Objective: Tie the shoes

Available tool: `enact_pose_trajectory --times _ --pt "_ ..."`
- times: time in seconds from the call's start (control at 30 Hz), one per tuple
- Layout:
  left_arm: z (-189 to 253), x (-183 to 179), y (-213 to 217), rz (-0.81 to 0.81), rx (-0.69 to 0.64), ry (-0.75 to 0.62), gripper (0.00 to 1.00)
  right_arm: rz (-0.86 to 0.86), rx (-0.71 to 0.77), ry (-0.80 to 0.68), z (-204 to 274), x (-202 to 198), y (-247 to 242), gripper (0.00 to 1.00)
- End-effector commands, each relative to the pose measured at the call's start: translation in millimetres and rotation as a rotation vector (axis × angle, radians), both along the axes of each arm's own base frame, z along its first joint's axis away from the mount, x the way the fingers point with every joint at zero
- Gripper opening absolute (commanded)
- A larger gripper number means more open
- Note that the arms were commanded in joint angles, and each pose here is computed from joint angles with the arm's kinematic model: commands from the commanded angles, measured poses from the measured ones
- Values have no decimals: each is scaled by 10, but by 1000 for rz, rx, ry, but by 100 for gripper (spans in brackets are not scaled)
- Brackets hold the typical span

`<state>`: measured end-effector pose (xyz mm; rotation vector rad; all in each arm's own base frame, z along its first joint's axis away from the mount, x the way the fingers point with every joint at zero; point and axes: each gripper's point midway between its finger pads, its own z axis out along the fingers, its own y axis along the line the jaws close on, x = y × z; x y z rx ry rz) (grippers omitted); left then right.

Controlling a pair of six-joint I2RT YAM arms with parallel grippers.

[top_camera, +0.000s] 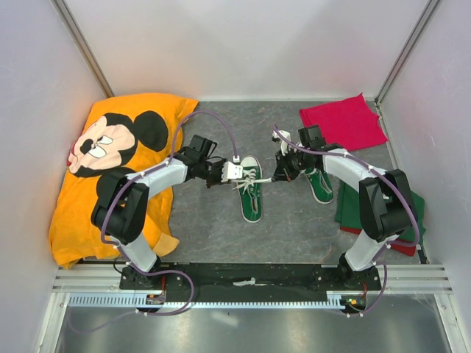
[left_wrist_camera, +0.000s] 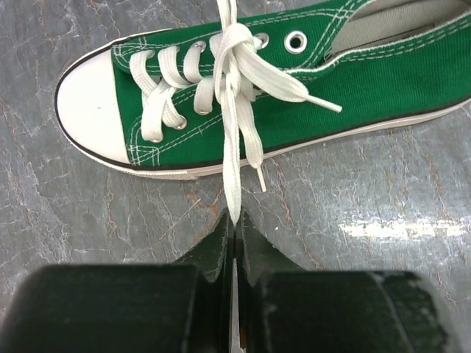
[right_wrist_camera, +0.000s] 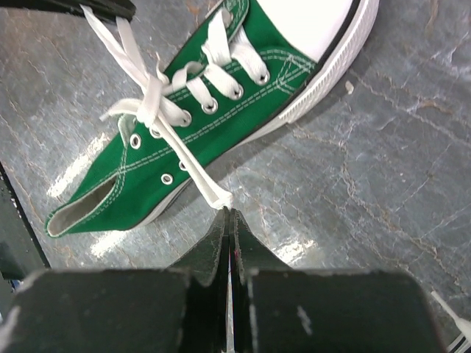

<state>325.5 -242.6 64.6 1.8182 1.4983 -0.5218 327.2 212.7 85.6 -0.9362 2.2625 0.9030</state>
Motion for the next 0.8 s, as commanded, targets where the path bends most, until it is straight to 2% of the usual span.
enact_pose_trajectory --times 0.0,0.77 --pt "90 6 71 -38 20 -65 2 -1 -31 -43 52 -10 -112 0" --pt "4 204 180 -63 65 -106 2 -15 -61 -30 -39 -70 -224 0"
